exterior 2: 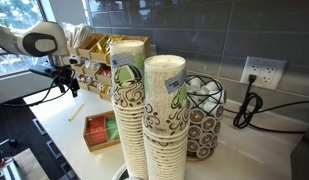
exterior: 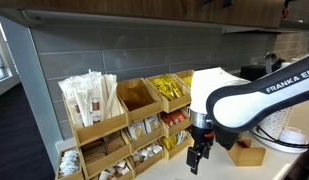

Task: Pick up the straw on the counter and put it in the empty compartment

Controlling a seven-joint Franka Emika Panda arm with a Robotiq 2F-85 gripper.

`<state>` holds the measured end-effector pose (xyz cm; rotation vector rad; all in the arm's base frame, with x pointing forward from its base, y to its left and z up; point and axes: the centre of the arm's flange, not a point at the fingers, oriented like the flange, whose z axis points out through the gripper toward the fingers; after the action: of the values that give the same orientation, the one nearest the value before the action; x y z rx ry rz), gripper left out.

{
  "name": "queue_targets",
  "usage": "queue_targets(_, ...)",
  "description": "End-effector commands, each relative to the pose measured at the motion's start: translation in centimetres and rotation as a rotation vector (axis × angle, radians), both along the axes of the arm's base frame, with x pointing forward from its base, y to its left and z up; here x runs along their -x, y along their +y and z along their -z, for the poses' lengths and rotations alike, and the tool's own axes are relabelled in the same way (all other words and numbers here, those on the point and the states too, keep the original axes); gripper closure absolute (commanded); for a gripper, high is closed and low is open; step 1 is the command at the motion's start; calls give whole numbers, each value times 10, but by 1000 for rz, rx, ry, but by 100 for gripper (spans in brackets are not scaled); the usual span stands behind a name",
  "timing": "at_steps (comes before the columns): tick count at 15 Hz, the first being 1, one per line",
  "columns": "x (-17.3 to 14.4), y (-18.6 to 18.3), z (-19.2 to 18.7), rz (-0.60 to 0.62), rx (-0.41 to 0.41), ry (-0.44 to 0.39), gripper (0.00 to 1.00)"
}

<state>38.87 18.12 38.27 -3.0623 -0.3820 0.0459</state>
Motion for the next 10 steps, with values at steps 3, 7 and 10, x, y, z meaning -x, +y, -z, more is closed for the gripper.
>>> queue_targets(3,-7,20,20,-119,-30,-57,0)
queue_targets(7,-10,23,30,-144,-34,-55,0)
queue_targets(10,-11,27,45,-249,-106,-115,0)
